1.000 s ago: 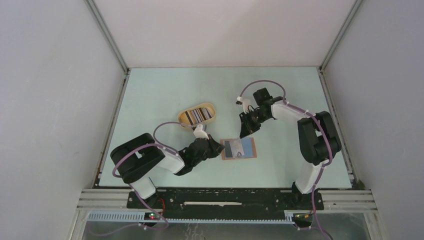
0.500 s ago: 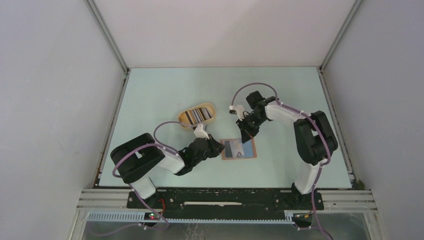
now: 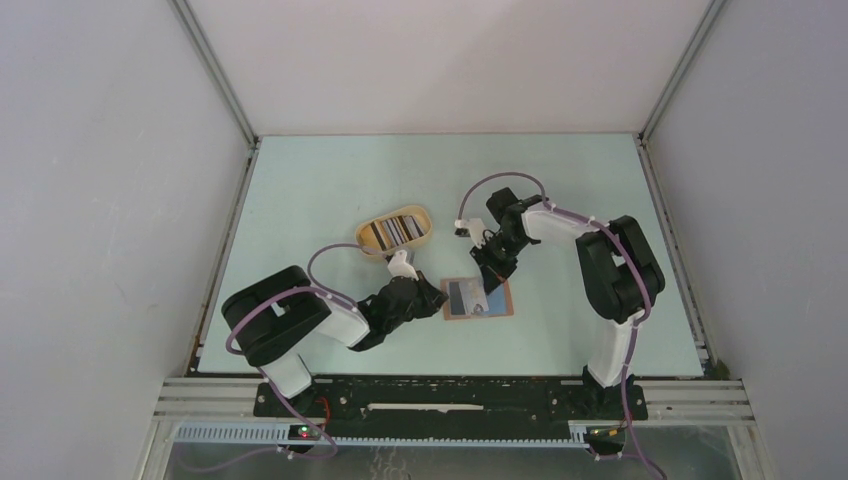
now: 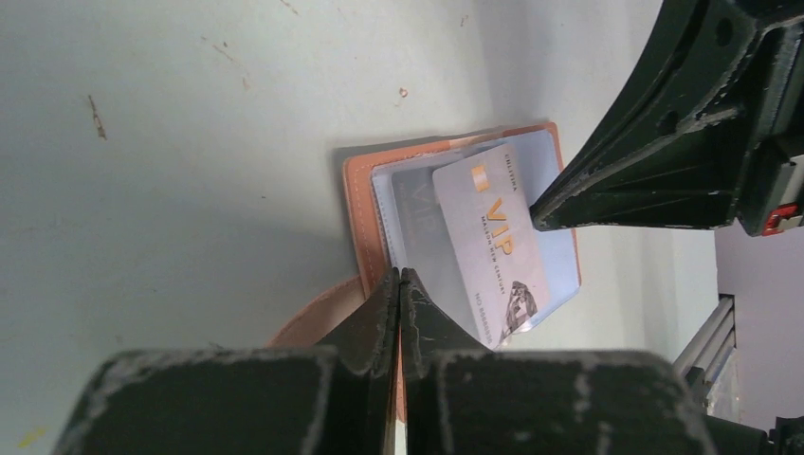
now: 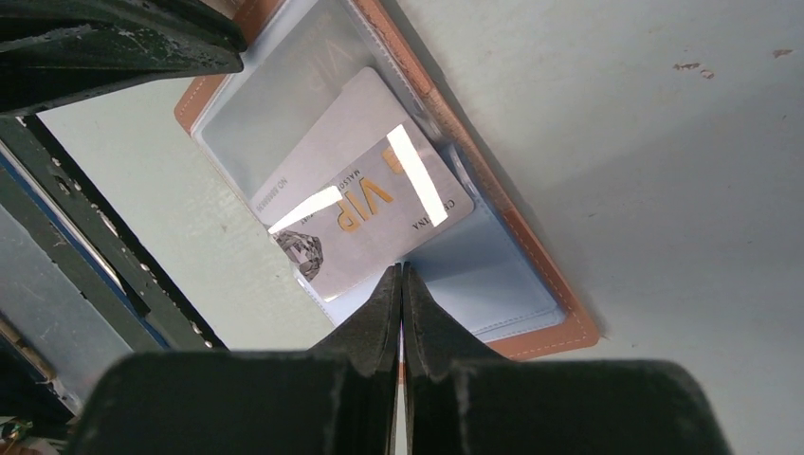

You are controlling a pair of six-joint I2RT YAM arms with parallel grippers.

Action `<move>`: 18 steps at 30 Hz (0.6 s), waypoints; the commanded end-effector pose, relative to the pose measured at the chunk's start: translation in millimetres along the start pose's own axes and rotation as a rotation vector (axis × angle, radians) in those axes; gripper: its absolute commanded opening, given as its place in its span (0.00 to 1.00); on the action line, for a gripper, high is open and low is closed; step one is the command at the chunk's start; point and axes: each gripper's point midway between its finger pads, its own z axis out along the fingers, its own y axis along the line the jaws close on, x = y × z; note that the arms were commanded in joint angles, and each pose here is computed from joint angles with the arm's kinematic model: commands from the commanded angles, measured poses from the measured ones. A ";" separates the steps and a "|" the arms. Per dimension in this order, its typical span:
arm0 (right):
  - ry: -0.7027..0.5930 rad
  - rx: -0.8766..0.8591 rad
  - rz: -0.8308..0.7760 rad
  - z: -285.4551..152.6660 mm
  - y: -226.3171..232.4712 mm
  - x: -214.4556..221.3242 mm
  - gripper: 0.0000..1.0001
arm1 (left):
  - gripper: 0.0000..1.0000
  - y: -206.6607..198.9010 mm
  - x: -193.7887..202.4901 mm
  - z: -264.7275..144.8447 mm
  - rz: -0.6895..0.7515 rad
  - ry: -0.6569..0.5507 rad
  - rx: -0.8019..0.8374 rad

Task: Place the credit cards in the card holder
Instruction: Insert the credit card into the card holder.

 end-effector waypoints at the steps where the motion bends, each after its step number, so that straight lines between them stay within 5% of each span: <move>1: -0.012 -0.028 -0.012 -2.1 4.3 -10.1 0.07 | 0.04 -0.9 -0.1 5.2 0.028 0.009 -0.010; 18: -0.002 -0.109 0.018 11.2 18.6 -12.4 0.08 | 0.03 -4.4 4.3 8.8 0.045 0.037 -0.005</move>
